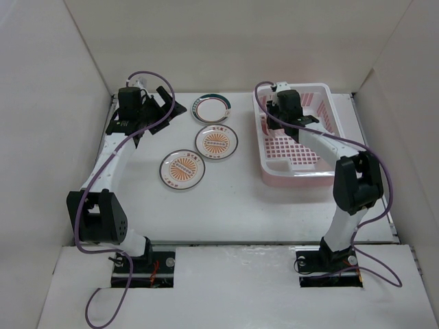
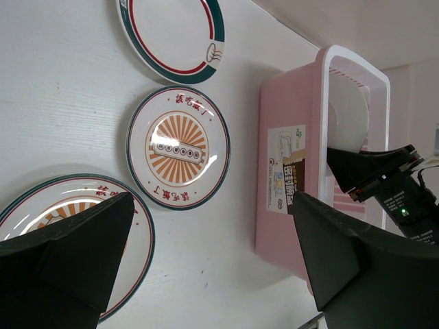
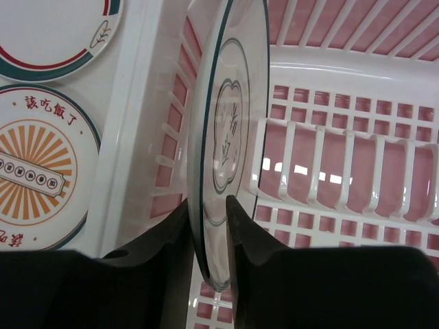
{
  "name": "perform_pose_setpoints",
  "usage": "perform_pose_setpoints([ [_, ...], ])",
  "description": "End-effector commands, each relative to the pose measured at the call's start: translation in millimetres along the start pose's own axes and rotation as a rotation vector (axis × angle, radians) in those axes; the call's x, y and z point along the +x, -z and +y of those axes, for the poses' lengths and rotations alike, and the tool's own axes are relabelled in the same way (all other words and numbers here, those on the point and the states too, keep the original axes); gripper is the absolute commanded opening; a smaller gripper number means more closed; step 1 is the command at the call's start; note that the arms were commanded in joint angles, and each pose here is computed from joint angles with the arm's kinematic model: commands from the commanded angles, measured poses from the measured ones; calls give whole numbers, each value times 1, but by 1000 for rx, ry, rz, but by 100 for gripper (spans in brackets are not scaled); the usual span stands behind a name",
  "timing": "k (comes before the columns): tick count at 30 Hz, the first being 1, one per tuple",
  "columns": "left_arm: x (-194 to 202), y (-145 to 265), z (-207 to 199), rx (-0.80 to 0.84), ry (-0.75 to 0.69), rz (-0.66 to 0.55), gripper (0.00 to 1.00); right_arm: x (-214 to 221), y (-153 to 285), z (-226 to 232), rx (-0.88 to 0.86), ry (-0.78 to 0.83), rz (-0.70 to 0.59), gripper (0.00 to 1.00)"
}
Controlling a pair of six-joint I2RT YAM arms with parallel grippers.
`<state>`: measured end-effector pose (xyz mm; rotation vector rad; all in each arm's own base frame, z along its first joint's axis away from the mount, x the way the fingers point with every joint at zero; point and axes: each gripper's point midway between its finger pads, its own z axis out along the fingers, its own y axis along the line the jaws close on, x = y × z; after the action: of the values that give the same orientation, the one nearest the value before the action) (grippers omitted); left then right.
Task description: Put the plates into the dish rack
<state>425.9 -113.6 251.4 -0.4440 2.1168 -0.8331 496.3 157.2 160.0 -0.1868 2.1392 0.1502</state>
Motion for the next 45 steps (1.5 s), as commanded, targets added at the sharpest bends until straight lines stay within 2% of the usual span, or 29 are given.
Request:
perform_pose_setpoints([
  [1, -15, 20, -26, 75, -60, -64, 100, -2, -5, 1, 21, -6, -13, 30],
  [6, -15, 20, -26, 75, -60, -64, 100, -7, -4, 2, 20, -8, -22, 38],
  [12, -15, 20, -26, 75, -60, -64, 100, -18, 4, 1, 27, -10, -46, 39],
  [16, -13, 16, -22, 70, -57, -58, 100, -25, 11, -3, 43, -13, -66, 46],
  [27, -14, 15, -21, 63, -56, -64, 100, -51, 30, -2, 38, -20, -114, 47],
  [39, -6, 1, -5, 27, -39, -36, 100, -79, 65, 5, -30, -26, -171, 52],
  [45, -5, -16, 6, 3, -18, -22, 100, -120, 115, 8, -62, -34, -278, 56],
])
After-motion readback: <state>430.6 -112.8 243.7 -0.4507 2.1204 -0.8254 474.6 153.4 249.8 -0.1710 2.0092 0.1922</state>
